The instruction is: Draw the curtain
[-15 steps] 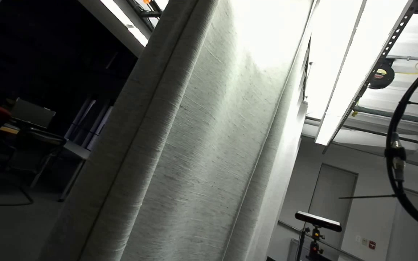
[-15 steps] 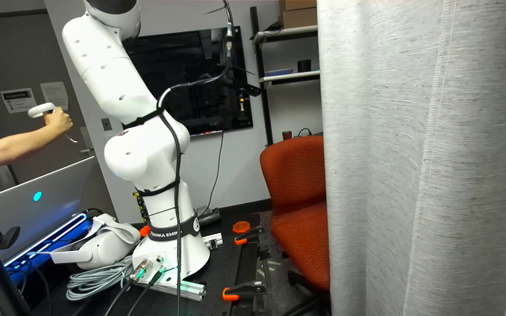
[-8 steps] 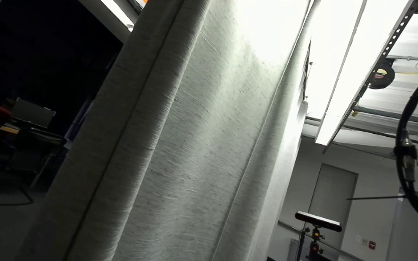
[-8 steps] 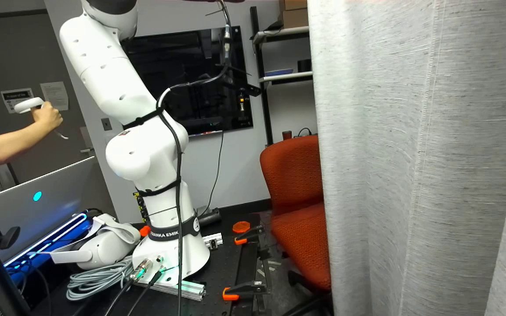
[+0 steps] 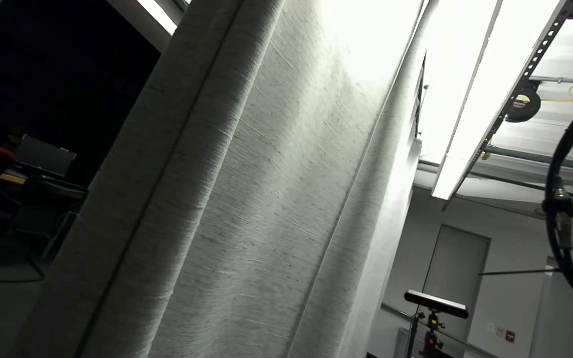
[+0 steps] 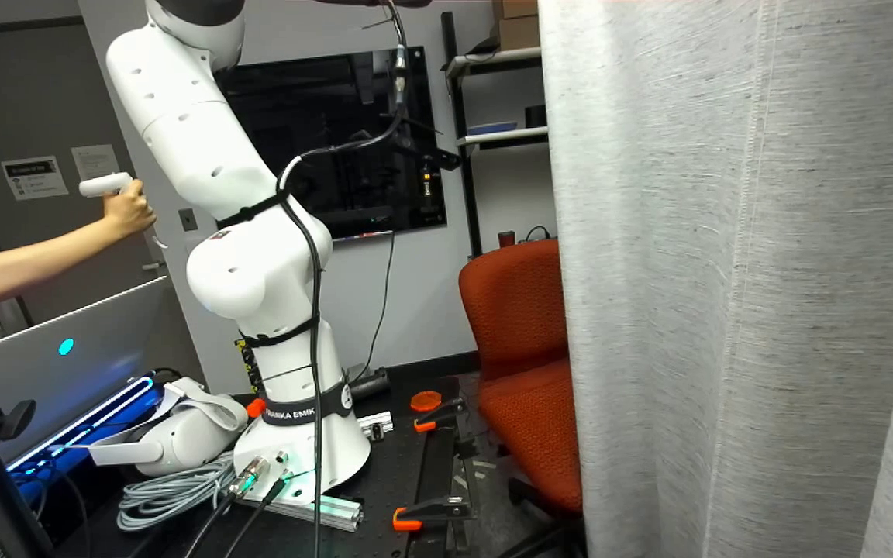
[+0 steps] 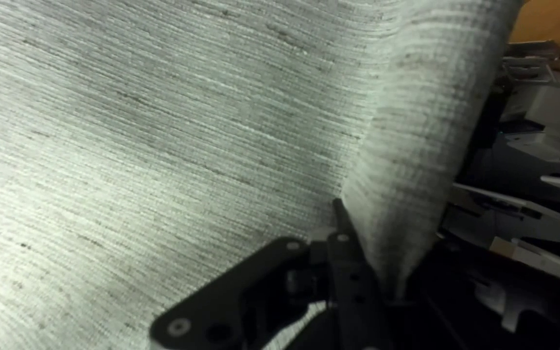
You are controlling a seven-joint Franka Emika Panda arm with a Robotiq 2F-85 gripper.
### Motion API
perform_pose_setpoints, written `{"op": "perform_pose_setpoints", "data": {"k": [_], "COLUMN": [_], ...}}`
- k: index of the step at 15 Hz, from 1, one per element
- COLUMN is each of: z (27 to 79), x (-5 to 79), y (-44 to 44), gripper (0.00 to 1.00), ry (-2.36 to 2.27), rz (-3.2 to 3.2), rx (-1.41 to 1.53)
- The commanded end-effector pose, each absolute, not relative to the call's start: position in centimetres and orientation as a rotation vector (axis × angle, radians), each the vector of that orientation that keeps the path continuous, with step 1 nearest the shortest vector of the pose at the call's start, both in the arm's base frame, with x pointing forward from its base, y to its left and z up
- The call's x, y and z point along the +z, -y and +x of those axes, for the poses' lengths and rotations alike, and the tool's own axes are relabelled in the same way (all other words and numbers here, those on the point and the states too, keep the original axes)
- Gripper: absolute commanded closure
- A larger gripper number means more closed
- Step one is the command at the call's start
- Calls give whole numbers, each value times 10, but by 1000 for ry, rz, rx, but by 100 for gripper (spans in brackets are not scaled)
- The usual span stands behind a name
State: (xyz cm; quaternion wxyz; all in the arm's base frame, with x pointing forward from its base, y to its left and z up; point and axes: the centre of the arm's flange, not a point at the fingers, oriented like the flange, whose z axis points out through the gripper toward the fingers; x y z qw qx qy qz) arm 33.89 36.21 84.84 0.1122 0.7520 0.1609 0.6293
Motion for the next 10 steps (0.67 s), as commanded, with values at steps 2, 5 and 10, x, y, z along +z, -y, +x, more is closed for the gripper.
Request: {"op": "perform_pose_setpoints", "data": {"k": [2,5,10], "z": [356,358,347], "x": [789,791,795], "y": [-406,-410,-423], "gripper": [99,99,99], "ry": [-423,-366,-402], "rz": [2391,2423,2435], "rx": [1703,1720,1769]}}
